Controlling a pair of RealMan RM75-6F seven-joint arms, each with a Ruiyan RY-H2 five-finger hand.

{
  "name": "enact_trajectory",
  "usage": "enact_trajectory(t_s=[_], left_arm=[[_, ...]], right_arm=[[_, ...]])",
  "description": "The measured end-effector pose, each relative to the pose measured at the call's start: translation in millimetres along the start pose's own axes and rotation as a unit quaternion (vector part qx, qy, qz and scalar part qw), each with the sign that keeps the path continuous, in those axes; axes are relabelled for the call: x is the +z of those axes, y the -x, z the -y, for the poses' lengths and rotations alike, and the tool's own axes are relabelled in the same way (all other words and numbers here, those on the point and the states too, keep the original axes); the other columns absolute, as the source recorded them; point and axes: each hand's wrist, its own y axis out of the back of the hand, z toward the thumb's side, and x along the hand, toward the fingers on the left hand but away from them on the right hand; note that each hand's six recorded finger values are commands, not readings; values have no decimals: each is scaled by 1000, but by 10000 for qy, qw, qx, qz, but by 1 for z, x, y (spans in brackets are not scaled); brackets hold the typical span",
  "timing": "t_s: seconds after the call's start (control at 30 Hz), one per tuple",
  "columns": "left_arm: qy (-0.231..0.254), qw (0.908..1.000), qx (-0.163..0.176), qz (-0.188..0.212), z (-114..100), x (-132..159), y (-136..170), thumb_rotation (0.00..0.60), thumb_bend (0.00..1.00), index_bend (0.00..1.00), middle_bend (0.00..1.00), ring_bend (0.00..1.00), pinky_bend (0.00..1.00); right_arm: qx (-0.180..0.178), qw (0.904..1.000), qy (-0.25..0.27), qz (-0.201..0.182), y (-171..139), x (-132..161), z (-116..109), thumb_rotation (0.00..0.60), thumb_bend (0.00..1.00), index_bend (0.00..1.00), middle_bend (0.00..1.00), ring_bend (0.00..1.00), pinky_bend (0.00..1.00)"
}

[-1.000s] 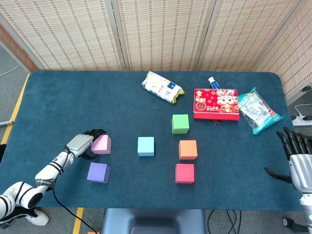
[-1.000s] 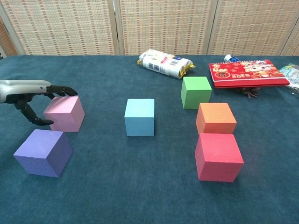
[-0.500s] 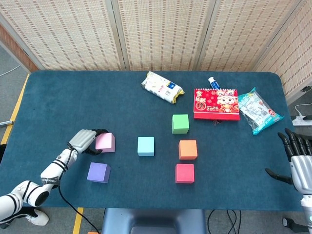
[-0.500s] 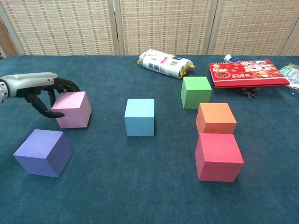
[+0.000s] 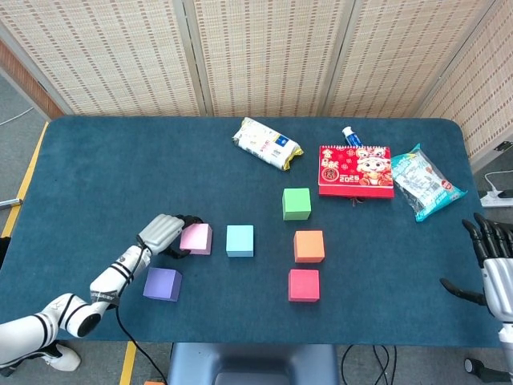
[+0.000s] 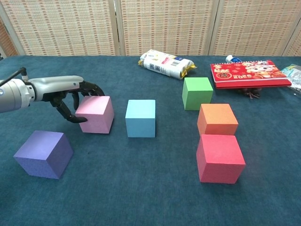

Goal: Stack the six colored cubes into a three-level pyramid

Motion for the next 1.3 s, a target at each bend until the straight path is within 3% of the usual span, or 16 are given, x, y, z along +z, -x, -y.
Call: enact_trajectory(t_s=[0.7, 1.3], left_arm=[[-75, 9999, -63, -45, 5, 33, -20, 600, 352, 355, 425, 400, 426], [-65, 9999, -93, -78, 4, 45, -28, 600, 349, 343, 417, 399, 413]], right_arm=[[2, 9999, 64, 112, -4, -12, 1, 600, 111, 0, 15, 0, 52], [-27, 9998, 97, 191, -7, -20, 0, 600, 111, 0, 15, 0, 52]])
